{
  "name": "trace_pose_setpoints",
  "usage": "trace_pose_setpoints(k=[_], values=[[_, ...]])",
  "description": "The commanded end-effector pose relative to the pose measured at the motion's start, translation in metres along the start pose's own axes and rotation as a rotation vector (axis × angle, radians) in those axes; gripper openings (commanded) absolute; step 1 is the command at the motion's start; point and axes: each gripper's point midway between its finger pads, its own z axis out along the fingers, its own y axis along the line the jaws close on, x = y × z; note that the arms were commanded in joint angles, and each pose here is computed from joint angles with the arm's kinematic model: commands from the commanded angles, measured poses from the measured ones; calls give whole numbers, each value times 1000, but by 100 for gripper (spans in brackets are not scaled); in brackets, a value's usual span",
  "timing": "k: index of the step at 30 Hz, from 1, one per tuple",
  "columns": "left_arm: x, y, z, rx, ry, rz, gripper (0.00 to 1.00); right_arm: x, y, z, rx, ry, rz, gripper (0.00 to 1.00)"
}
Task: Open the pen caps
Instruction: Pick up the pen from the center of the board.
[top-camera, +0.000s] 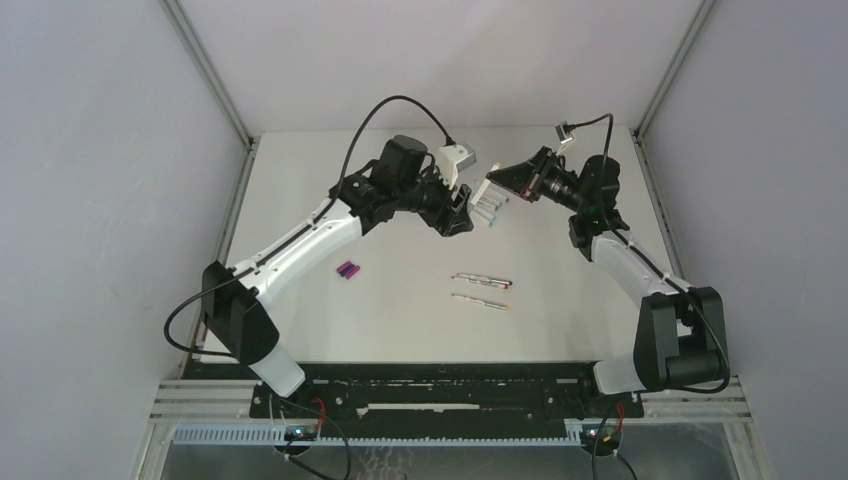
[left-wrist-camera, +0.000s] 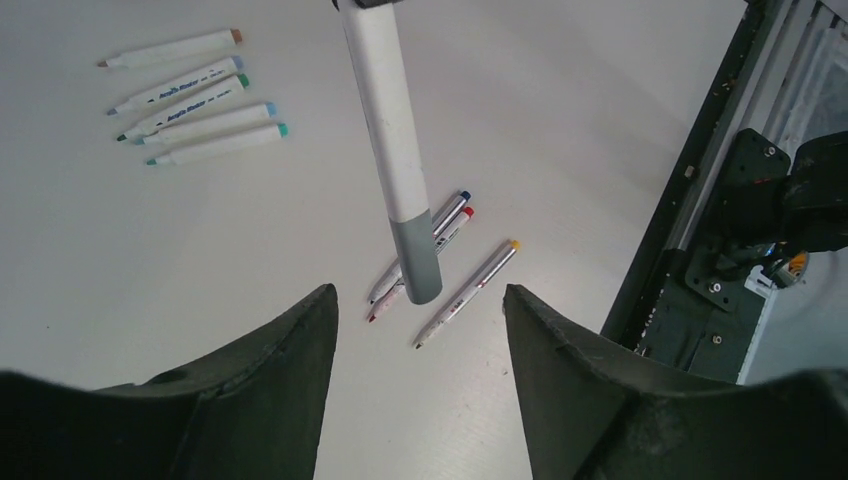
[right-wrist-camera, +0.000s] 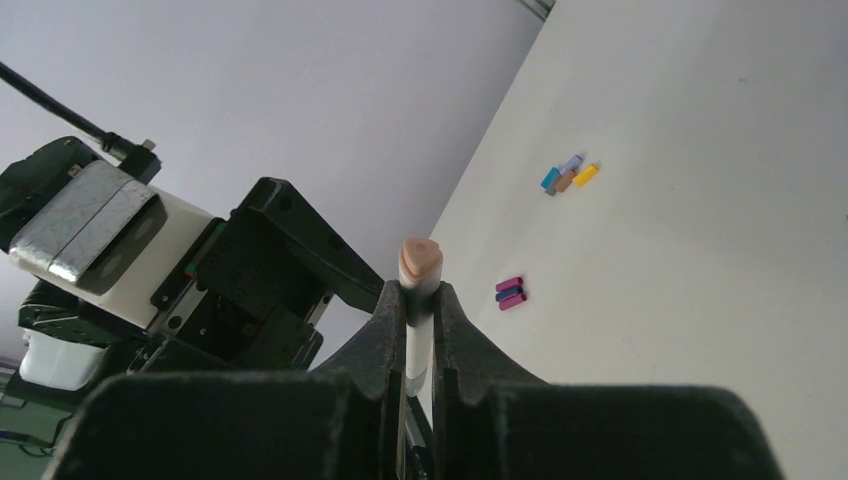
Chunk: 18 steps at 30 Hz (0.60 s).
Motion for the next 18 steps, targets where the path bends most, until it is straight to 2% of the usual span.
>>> trace_pose_setpoints(k=[1, 4, 8, 12, 18], values=[[-30, -12, -8, 34, -75, 17, 59, -2, 31, -3, -79, -20, -41, 0], [-30, -13, -6, 38, -74, 21, 47, 0, 33, -4, -83, -16, -36, 0], [-30, -13, -5, 38, -72, 22, 44, 2, 35, -4, -86, -7, -32, 0], [-31, -13, -6, 39, -75, 23, 36, 6, 37, -3, -91, 6, -41, 0], [-31, -11, -7, 24, -74, 31, 6, 11, 39, -1, -98, 22, -41, 0]])
